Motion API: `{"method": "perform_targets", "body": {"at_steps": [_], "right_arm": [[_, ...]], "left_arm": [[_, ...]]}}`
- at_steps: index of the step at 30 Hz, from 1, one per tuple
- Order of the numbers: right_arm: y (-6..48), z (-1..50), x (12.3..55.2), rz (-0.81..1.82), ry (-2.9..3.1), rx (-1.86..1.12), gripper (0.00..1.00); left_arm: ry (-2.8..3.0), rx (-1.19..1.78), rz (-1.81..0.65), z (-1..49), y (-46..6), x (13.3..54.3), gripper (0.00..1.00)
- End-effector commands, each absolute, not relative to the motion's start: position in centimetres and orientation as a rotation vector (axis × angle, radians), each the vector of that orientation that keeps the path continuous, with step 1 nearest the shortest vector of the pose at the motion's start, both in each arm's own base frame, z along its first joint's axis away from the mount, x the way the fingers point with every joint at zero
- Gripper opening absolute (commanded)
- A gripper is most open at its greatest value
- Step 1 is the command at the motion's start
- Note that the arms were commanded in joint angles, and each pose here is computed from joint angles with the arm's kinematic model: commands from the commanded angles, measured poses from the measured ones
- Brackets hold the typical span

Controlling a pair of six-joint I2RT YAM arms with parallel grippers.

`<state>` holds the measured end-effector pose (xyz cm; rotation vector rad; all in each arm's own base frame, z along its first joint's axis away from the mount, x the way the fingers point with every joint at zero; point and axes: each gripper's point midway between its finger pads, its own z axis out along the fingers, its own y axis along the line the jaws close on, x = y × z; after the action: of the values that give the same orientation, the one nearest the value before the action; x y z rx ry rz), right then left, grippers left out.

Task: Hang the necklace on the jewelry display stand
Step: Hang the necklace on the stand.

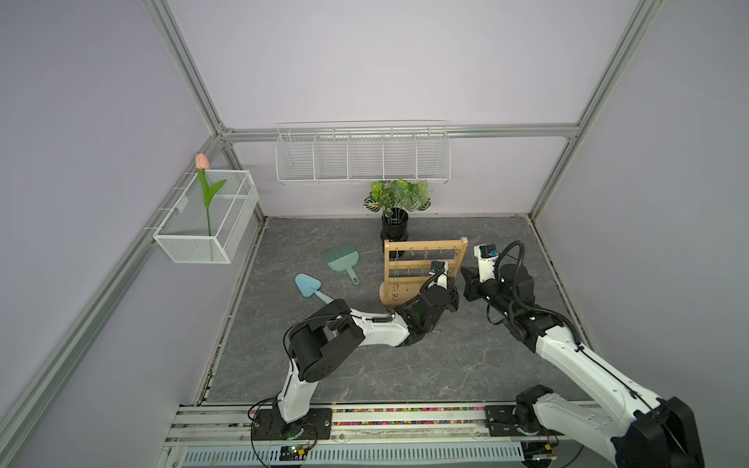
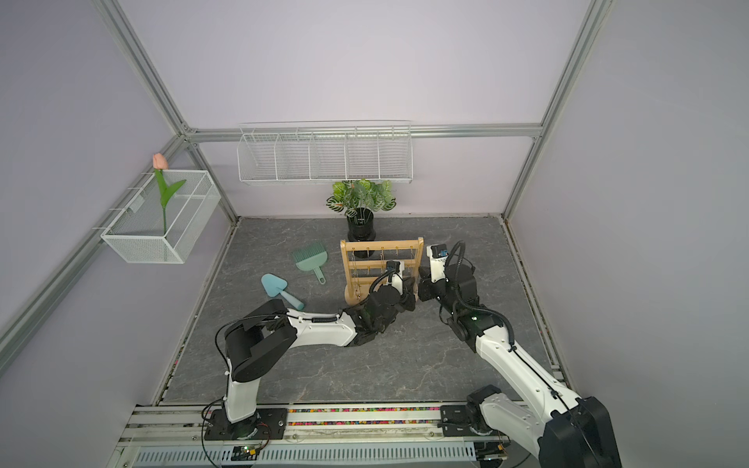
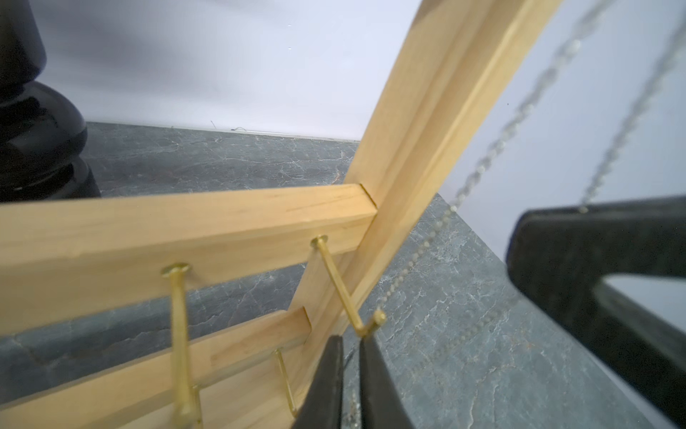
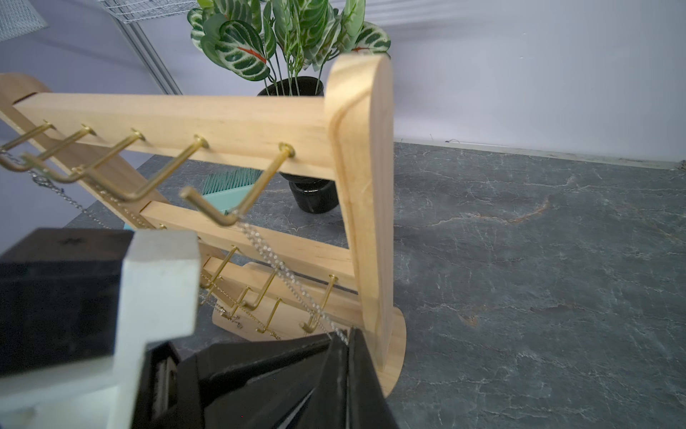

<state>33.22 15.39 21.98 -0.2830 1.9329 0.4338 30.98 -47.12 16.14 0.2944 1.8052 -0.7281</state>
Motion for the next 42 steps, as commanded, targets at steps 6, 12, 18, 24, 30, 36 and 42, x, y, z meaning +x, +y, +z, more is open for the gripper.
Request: {"method": "perform_targets", "body": {"at_steps": [6,12,18,24,30,36,42], "right_arm": [[15.2,21.4,33.2,0.443,1.939,-0.277,0.07],[15.2,21.0,33.3,0.439,1.947,-0.277,0.07],[15.2,20.6,33.4,0.436,1.956,-0.282,0.07],[15.4,19.9,33.6,0.442,1.97,-0.283,0.07],[15.5,19.4,33.7,0.447,1.982,-0.282,0.07],[15.5,19.0,33.6,0.451,1.988,-0.281,0.07],[15.7,18.1,33.8,0.461,2.002,-0.276,0.07]], "left_arm": [[1.76,0.288,-0.793,18.7,-47.2,30.7,0.01],[1.747,0.27,-0.823,19.6,-46.4,30.1,0.0],[1.746,0.256,-0.828,20.4,-45.4,29.6,0.0],[1.744,0.244,-0.802,21.3,-44.1,29.3,0.0],[1.739,0.241,-0.79,21.8,-43.5,29.2,0.0],[1.749,0.221,-0.755,21.9,-42.8,29.6,0.0],[1.755,0.213,-0.731,21.9,-42.7,30.1,0.0]]}}
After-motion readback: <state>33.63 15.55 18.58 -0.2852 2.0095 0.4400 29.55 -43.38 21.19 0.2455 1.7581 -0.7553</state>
